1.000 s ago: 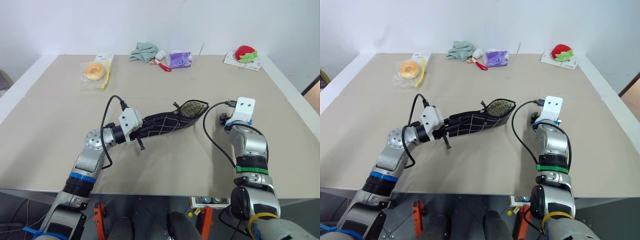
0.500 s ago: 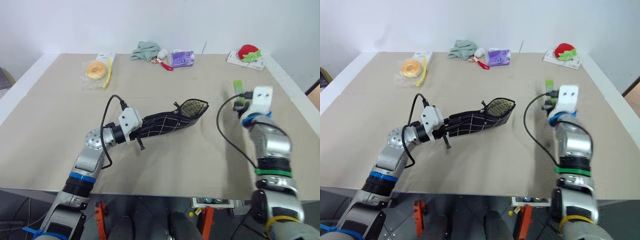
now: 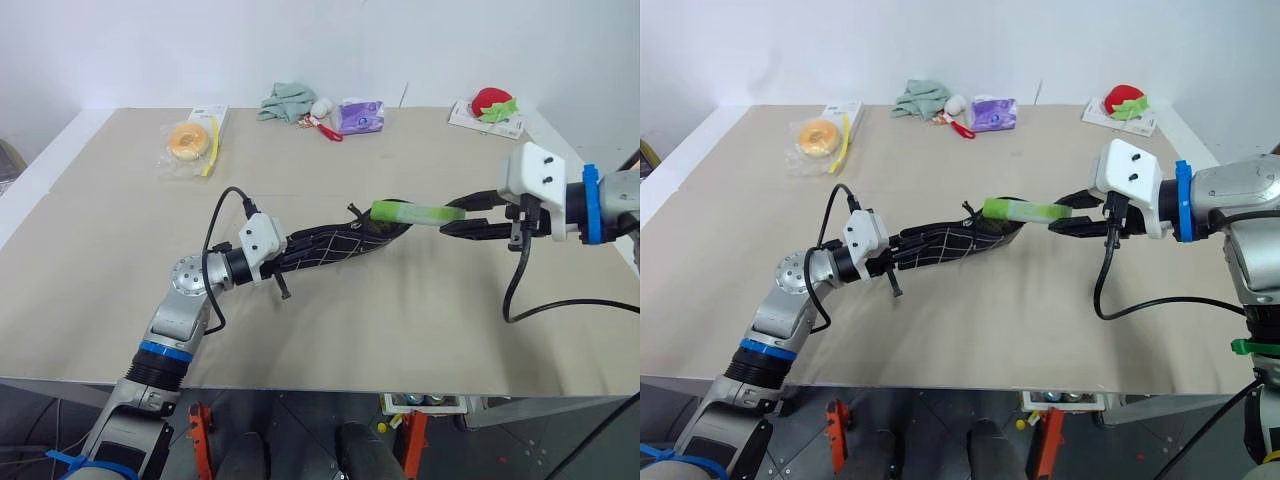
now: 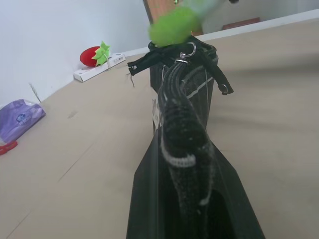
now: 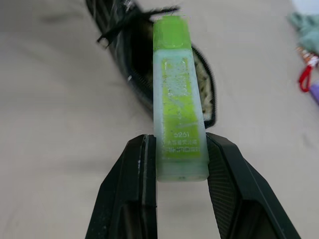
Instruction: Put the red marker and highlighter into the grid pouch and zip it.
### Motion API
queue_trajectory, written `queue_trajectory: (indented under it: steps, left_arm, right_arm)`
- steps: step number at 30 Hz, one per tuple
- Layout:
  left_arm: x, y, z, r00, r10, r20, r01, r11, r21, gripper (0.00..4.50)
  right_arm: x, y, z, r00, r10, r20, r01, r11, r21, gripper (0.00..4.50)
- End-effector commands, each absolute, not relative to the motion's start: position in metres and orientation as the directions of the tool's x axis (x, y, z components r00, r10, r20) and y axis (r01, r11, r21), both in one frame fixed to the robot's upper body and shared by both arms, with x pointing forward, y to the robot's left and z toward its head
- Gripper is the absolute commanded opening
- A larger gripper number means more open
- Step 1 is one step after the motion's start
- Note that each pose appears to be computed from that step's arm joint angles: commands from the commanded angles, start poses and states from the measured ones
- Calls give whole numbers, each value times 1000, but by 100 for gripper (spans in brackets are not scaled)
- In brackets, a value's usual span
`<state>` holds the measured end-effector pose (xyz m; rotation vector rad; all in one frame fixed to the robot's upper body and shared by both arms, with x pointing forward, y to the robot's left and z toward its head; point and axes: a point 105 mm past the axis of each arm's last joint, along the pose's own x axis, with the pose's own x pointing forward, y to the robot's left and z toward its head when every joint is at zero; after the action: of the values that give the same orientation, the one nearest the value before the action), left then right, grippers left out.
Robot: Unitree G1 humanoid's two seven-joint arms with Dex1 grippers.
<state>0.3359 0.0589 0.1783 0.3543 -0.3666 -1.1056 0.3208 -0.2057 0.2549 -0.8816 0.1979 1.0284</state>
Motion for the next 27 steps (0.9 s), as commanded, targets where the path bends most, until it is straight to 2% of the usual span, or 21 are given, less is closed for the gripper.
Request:
queue_trajectory:
  steps: [1, 14, 22, 27]
  left_arm:
    - [335, 60, 190, 397, -907, 140, 770, 412, 487, 0]
    - [334, 52, 191, 358, -926, 125, 780, 369, 506, 0]
    - [333, 50, 192, 353, -927, 128, 780, 367, 507, 0]
    - [333, 51, 192, 355, -926, 128, 780, 369, 506, 0]
  right_arm:
    - [324, -216, 259, 555, 605, -571, -790, 167, -590, 99]
    - [345, -159, 269, 449, 624, -639, -739, -143, -659, 99]
    - [347, -142, 250, 406, 631, -661, -742, -196, -642, 99]
    - [347, -140, 246, 403, 644, -650, -742, -185, -644, 99]
